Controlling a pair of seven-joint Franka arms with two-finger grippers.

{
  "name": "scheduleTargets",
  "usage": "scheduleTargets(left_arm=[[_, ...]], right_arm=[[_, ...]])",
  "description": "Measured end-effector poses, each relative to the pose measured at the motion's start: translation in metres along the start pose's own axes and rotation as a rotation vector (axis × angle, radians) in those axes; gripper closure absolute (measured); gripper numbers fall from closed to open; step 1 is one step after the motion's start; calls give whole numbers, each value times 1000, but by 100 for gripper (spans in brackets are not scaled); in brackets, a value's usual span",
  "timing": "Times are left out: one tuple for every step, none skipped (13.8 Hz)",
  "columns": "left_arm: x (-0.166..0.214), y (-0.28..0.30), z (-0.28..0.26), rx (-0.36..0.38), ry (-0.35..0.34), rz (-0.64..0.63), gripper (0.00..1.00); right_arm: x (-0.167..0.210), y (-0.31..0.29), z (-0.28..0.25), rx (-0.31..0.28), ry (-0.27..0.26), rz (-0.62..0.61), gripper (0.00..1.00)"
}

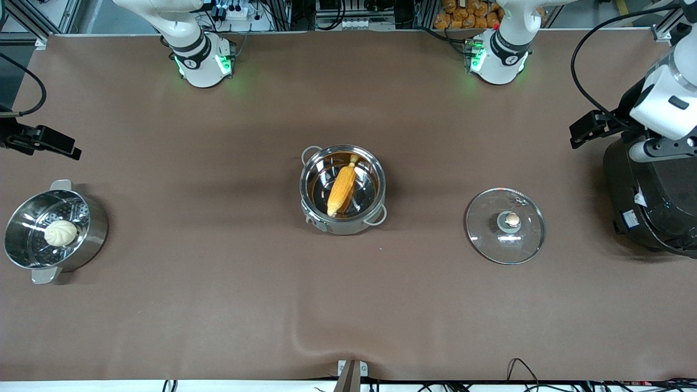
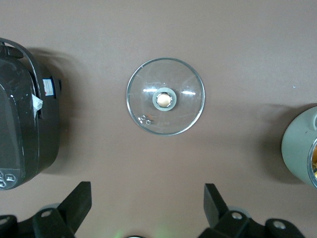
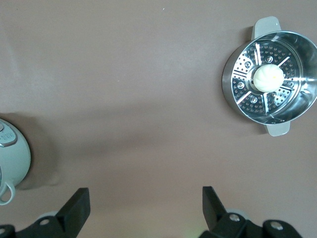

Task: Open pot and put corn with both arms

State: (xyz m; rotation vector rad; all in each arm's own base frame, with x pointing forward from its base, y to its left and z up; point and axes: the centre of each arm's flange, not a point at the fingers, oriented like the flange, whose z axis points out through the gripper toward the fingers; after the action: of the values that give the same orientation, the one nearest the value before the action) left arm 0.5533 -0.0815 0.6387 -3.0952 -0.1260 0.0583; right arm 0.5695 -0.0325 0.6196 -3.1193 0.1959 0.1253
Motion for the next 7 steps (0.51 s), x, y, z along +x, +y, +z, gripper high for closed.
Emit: scheduleTargets(left_arm=[[0, -5, -2, -16, -1, -12, 0], [0, -14, -4, -40, -3, -30, 0], [0, -22, -6, -53, -3, -41, 0], [0, -28, -8, -56, -1, -43, 0], [-1, -30, -10, -57, 3, -44, 0], [-3, -30, -12, -57, 7, -43, 0], [-4, -30, -14, -57, 10, -41, 0]], right_arm=[[0, 0, 0, 0, -1, 0, 0], [0, 0, 0, 0, -1, -1, 0], [0, 0, 0, 0, -1, -2, 0], [0, 0, 0, 0, -1, -2, 0], [0, 0, 0, 0, -1, -2, 0], [0, 0, 0, 0, -1, -3, 0], [0, 0, 0, 0, -1, -3, 0]])
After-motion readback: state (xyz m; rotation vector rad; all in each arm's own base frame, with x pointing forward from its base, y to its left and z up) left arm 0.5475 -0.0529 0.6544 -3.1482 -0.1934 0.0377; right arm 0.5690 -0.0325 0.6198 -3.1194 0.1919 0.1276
